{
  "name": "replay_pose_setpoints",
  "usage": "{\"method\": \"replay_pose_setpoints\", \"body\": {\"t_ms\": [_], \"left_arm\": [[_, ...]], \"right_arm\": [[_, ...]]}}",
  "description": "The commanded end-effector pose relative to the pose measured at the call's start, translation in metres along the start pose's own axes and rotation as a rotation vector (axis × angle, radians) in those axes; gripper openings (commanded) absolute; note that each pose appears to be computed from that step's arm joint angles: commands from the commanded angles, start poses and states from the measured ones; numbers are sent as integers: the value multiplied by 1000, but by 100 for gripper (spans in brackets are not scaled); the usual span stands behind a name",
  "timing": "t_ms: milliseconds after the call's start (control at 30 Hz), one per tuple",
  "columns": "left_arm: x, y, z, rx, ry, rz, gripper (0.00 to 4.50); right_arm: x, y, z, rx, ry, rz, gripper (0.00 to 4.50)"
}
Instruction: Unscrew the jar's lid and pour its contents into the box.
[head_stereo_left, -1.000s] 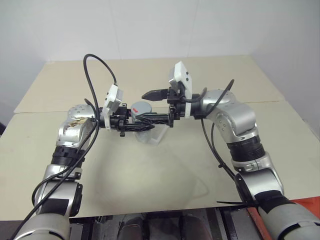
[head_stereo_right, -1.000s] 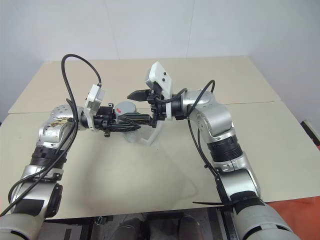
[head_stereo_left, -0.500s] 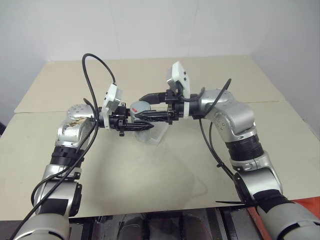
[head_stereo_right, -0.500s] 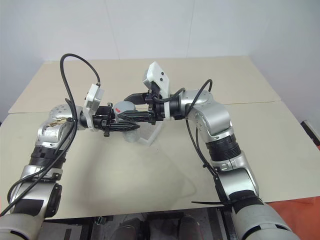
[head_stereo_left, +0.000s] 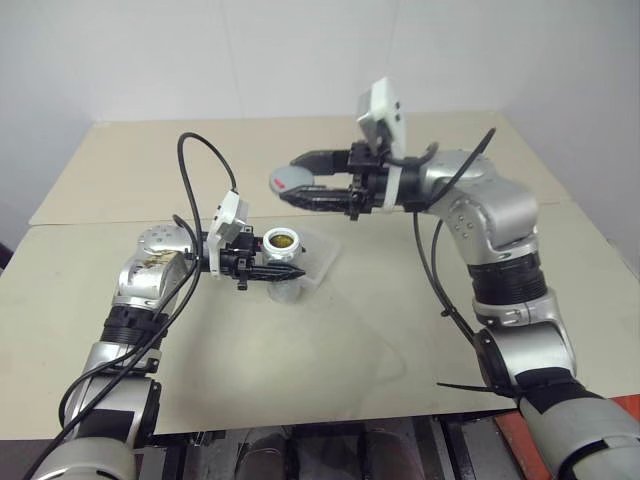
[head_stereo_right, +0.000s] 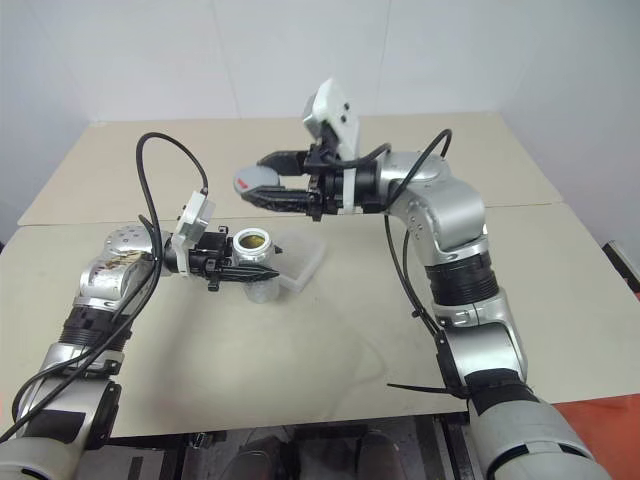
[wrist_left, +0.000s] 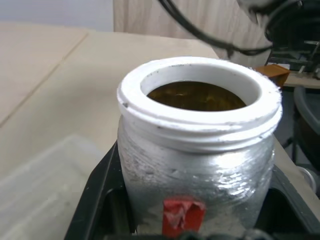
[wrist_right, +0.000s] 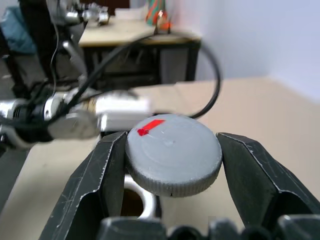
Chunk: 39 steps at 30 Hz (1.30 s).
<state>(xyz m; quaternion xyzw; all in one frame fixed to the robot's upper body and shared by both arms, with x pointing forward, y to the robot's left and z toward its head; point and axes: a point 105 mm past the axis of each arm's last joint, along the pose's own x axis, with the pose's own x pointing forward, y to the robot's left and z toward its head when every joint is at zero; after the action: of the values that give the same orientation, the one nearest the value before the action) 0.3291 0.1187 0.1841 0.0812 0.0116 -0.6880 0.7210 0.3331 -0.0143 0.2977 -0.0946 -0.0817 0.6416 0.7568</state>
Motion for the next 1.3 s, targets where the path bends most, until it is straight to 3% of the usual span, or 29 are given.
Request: {"method": "replay_pose_setpoints", "body": {"t_ms": [33,167,400,667,767,833,867,1167,1300], "left_arm": [[-1,4,14,59,-9,7,200],[-3,11,27,95,-38,37,200],[-34,35,52,180,-107,261,200],[-45,43,50,187,-116,376,200],[-45,41,45,178,-106,385,200],[-44,39,42,175,-101,383,200],[-44,38,41,174,-100,382,200],[-45,40,42,208,-74,423,200],[-41,45,37,227,-62,470,200]], "right_arm": [[-8,-2,14,-52,-35,-30,278],[-28,-14,5,-40,-10,-127,278],[-109,-36,-66,33,146,-529,278],[-149,-29,-139,128,279,-853,278],[-154,-24,-156,153,305,-895,375],[-157,-20,-160,164,323,-879,441],[-159,-17,-161,164,332,-863,448],[-164,38,-109,144,357,-437,448],[-164,50,-98,197,339,-326,448]]}}
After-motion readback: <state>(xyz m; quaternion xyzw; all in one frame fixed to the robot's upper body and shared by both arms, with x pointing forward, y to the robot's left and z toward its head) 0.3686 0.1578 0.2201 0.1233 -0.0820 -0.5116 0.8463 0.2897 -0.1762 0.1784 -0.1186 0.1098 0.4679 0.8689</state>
